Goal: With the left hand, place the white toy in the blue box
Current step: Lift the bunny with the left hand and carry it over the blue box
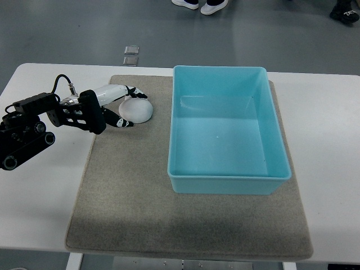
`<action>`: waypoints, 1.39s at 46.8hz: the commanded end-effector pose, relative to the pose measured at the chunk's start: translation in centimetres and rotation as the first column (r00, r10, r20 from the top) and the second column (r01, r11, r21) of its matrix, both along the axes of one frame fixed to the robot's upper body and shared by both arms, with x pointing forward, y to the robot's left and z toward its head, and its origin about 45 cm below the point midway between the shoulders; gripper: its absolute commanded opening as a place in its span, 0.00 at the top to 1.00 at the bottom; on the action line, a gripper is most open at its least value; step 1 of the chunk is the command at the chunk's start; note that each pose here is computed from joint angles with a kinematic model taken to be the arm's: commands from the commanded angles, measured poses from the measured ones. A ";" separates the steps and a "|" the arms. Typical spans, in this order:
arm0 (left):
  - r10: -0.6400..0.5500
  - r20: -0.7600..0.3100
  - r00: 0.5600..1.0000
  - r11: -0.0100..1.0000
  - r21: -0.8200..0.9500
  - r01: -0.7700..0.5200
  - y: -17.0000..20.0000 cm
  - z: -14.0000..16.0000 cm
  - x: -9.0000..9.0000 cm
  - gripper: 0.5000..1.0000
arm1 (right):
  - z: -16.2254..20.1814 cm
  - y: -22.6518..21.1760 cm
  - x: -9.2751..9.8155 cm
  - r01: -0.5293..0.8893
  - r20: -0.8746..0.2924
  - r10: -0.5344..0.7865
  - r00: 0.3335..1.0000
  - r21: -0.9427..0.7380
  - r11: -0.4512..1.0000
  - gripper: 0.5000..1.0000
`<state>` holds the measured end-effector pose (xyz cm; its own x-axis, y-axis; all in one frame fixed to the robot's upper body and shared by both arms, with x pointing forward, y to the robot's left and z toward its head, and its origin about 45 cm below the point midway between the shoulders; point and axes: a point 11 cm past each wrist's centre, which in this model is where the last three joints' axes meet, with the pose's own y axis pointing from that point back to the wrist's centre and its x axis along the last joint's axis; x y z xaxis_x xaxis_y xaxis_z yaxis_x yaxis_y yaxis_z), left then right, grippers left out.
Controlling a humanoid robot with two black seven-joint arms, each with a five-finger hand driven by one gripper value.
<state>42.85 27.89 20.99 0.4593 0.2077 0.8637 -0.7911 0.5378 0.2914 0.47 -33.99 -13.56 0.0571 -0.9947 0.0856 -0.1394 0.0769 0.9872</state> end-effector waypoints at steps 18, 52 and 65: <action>0.006 0.029 1.000 1.000 -0.011 -0.006 -0.2 0.2 0.1 1.00 | 0.0 0.0 0.0 0.000 0.000 0.000 1.000 -0.001 1.000 0.13; -0.097 0.350 0.932 0.962 -0.207 0.178 -6.3 13.2 0.8 1.00 | 0.0 0.0 0.0 0.000 0.000 0.000 1.000 -0.001 1.000 0.13; -0.309 0.246 0.919 0.904 -0.225 0.364 -14.0 10.0 -2.2 1.00 | 0.0 0.0 0.0 0.000 0.000 0.000 1.000 0.001 1.000 0.13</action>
